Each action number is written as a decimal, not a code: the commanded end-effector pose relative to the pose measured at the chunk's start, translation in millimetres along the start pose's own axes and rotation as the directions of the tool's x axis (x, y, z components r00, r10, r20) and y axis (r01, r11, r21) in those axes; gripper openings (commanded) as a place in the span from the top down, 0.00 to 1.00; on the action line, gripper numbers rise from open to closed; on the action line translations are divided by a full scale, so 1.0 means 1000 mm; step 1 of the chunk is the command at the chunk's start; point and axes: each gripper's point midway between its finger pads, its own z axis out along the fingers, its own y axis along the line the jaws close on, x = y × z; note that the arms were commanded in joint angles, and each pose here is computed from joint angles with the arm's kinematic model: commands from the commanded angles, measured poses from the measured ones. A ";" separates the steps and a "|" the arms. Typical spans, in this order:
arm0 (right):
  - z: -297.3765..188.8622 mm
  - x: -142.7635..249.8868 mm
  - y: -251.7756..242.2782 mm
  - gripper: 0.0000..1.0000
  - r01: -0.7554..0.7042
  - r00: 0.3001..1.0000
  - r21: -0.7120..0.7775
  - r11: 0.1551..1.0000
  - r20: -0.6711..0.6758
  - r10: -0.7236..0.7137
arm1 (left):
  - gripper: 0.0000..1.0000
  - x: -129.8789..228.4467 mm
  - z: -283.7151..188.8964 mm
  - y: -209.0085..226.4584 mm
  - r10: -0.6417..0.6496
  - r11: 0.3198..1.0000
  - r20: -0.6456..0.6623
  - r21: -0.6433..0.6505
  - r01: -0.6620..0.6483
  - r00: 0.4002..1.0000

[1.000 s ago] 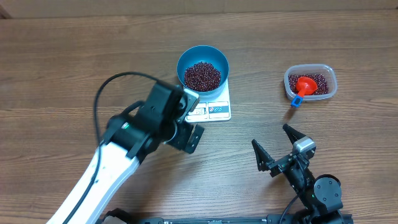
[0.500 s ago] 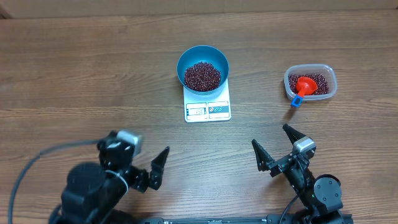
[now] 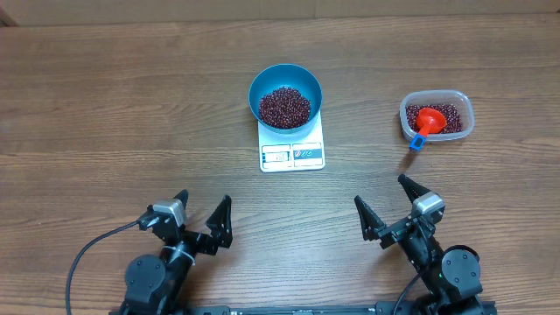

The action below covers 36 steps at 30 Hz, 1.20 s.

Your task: Scoop item into bowl and weigh 150g on scale

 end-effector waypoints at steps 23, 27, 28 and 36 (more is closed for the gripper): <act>0.000 0.001 -0.002 0.00 -0.004 1.000 0.012 1.000 0.006 0.003 | 0.00 0.002 0.013 0.031 0.057 0.994 0.126 -0.104 -0.044 0.990; 0.000 0.001 -0.002 0.00 -0.004 1.000 0.012 1.000 0.006 0.003 | 0.00 0.002 0.013 0.031 0.057 0.994 0.126 -0.104 -0.044 0.990; 0.000 0.001 -0.002 0.00 -0.004 1.000 0.012 1.000 0.006 0.003 | 0.01 0.002 0.013 0.031 0.057 0.994 0.126 -0.104 -0.044 0.990; 0.000 0.001 -0.002 0.00 -0.004 1.000 0.012 1.000 0.006 0.003 | 0.00 0.002 0.013 0.031 0.057 0.994 0.126 -0.104 -0.044 0.990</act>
